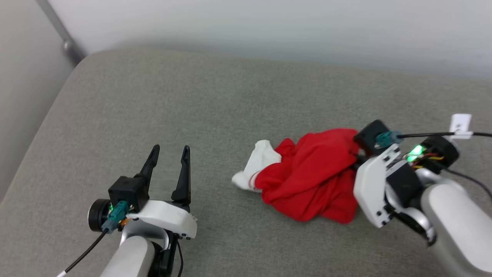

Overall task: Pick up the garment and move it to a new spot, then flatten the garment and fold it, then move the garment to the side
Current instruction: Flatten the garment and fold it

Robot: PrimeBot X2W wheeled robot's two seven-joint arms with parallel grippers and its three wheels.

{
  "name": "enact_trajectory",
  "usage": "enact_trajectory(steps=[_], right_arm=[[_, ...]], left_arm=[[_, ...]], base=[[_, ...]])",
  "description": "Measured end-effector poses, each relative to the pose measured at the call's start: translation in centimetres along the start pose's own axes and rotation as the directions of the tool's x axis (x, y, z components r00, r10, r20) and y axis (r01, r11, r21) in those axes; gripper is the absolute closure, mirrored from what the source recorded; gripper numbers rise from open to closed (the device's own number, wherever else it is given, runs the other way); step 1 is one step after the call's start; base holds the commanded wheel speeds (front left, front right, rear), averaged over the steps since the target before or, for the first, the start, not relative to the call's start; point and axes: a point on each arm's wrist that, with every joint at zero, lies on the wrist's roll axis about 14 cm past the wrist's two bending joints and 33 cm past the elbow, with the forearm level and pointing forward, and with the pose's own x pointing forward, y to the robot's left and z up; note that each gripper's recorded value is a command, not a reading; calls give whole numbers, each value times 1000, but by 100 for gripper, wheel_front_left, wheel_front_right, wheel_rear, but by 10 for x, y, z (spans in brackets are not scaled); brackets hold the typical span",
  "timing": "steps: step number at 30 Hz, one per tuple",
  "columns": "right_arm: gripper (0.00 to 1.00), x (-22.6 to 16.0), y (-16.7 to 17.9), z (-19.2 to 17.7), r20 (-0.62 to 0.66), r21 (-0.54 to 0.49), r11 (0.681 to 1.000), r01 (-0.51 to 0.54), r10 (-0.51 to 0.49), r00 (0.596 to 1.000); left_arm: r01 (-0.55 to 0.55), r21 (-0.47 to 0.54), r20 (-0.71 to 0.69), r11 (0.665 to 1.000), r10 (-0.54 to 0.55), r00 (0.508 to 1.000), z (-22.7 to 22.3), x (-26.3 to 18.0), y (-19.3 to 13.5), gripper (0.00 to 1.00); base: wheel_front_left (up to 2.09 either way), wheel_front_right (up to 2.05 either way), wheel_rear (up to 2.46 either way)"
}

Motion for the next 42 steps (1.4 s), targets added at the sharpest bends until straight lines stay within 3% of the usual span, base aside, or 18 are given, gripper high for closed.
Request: enact_trajectory(steps=[4,10,13,18,20,21,22,28,35,42], right_arm=[[100,-32,-29,9,60,8,993,117,-117,991],[100,-84,-39,-55,-37,153,953,261,-258,965],[100,-105,-22,-104,-134,259,915,310,-284,950],[100,-121,30,-170,-250,462,821,335,-242,938],[69,-120,46,-178,-247,519,788,332,-234,940],[18,-119,50,-179,-237,536,777,330,-236,942],[0,-119,50,-177,-220,546,770,331,-249,943],[0,-126,36,-163,-128,575,737,355,-348,929],[0,-154,0,-147,-88,529,719,450,-480,873],[0,-161,-44,-135,-90,509,700,500,-535,840]], left_arm=[[23,-7,9,1000,-23,1000,2,-4,-9,0],[62,-16,11,998,-62,998,2,-10,-24,0],[83,-14,8,996,-83,997,2,-14,-30,0],[108,-9,5,994,-108,994,4,-20,-38,0],[112,-6,3,994,-112,994,4,-21,-39,0],[114,-5,2,994,-114,994,4,-22,-40,0],[115,-5,-2,993,-115,993,4,-22,-40,0],[119,-5,-18,993,-119,993,1,-27,-42,0],[131,1,-20,991,-131,991,2,-28,-45,0],[138,-5,-26,990,-138,990,0,-23,-48,0]], base=[[0,0,0],[0,0,0],[0,0,0],[0,0,0],[0,0,0],[0,0,0],[0,0,0],[0,0,0],[0,0,0],[0,0,0]])
